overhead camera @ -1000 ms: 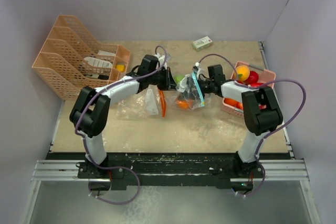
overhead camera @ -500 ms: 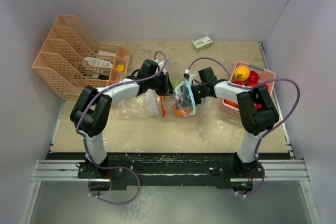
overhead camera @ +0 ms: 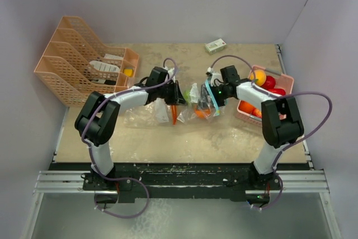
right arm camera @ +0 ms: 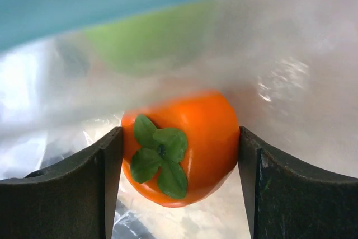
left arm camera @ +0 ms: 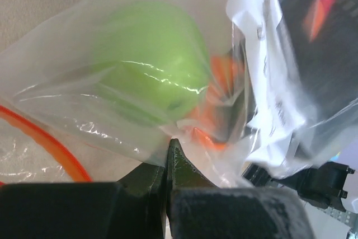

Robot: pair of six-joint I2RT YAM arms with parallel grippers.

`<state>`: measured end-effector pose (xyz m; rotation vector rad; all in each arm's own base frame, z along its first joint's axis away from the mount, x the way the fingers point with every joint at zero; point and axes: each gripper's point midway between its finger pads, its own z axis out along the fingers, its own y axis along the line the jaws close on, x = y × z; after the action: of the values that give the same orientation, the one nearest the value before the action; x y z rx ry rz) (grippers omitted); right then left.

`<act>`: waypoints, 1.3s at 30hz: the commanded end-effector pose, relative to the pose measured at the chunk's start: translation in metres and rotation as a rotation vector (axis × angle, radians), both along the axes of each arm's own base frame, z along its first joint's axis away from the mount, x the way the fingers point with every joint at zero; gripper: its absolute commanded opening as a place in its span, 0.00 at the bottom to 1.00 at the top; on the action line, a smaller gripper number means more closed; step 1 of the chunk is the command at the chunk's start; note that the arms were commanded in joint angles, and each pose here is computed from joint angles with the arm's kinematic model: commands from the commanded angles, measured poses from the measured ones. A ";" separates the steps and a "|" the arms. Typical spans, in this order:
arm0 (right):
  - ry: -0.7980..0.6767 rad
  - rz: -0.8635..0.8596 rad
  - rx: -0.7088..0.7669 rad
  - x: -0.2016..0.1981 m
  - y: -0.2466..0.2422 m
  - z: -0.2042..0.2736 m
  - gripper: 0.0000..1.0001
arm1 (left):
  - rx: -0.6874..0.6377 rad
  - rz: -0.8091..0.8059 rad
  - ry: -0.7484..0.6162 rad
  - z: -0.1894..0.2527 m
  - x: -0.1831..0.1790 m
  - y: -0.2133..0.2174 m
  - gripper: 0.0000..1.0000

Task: Open the zip-top bag and remove the fake food
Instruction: Pick up the fake fruit from the zipper food storage bag, then place the fake fruit in the bin.

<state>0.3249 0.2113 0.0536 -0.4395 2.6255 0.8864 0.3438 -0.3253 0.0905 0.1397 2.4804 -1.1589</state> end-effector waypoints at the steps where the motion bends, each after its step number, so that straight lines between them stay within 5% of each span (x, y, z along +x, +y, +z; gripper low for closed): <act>1: -0.087 -0.146 0.033 0.028 -0.039 0.053 0.19 | -0.020 0.009 -0.039 0.009 0.002 0.004 0.00; 15: -0.232 -0.534 0.000 0.065 -0.158 0.138 0.16 | -0.031 0.011 -0.021 0.005 -0.001 0.007 0.00; 25: -0.170 -0.837 -0.184 0.052 -0.236 0.115 0.21 | -0.040 0.021 -0.030 0.009 0.004 0.010 0.00; 30: -0.166 -0.933 -0.311 0.038 -0.261 0.104 0.40 | -0.050 0.018 -0.024 0.007 0.004 0.009 0.00; 32: -0.184 -0.938 -0.325 0.036 -0.264 0.108 0.66 | -0.051 0.016 -0.023 0.007 0.002 0.009 0.00; 33: -0.196 -0.936 -0.325 0.037 -0.265 0.110 0.71 | -0.049 0.016 -0.022 0.006 0.002 0.010 0.00; 39: -0.235 -0.859 -0.254 0.040 -0.248 0.117 0.72 | -0.048 0.014 -0.020 0.005 0.000 0.011 0.00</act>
<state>0.3633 -0.0426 0.1589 0.5339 2.3815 0.1629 0.3399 -0.3129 0.0757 0.1065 2.5008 -1.1651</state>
